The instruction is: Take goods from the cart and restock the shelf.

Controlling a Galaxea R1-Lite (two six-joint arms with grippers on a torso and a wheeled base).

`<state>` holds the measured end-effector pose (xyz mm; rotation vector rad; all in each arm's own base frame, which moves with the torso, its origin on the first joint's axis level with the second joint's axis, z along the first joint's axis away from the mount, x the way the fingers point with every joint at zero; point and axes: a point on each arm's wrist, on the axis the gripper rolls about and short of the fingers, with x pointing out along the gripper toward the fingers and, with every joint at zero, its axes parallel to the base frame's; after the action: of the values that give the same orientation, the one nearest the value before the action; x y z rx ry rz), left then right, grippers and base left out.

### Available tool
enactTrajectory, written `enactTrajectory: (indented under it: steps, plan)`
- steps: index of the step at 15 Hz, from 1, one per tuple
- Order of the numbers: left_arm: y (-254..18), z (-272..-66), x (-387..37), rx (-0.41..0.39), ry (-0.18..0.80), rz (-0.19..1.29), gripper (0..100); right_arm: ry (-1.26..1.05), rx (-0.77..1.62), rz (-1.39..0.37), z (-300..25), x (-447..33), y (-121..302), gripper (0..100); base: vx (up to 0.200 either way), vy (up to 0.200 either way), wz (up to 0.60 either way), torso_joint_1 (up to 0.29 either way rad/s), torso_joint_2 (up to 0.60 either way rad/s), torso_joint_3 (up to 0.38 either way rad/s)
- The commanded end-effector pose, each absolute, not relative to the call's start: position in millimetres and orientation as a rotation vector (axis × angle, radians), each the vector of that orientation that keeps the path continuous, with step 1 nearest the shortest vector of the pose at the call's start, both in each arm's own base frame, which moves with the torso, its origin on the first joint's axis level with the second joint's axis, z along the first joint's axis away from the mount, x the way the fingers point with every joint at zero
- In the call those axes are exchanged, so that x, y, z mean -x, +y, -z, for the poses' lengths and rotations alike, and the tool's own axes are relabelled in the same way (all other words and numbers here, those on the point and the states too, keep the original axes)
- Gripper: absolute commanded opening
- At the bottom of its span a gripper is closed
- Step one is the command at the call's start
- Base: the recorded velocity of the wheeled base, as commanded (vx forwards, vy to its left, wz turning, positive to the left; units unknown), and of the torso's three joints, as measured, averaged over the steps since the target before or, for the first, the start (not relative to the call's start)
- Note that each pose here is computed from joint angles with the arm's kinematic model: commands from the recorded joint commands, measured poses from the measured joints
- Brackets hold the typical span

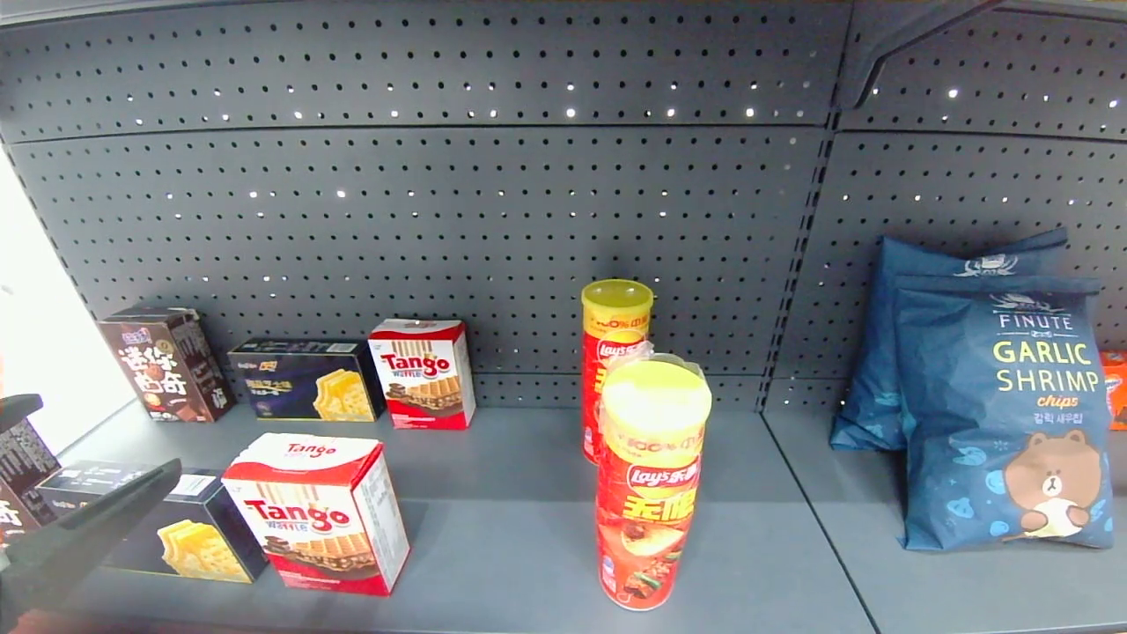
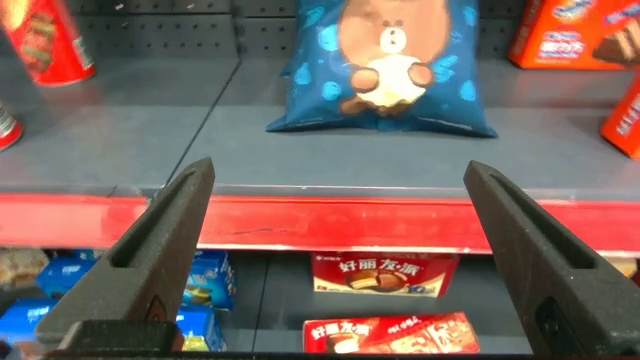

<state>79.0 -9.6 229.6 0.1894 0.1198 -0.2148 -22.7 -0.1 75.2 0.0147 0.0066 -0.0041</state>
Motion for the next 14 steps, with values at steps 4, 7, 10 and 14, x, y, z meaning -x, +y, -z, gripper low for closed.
enactTrajectory:
  steps: [4,7,10,14]
  plan:
    - [-10,-221,-73,-0.178,0.129,0.230,100,-0.013,-0.122,-0.190,-221,-7,3,100,0.000,0.000,0.00,0.000,0.00,0.000]
    - [-10,-220,-69,-0.178,0.118,0.234,100,0.148,-0.058,-0.265,-222,-40,8,100,0.000,0.000,0.00,0.000,0.00,0.000]
    - [-10,-223,-68,-0.177,0.102,0.257,100,0.364,-0.015,-0.420,-212,-88,30,100,0.000,0.000,0.00,0.000,0.00,0.000]
    - [-10,-228,-68,-0.176,0.085,0.257,100,0.442,0.053,-0.540,-201,-131,68,100,0.000,0.000,0.00,0.000,0.00,0.000]
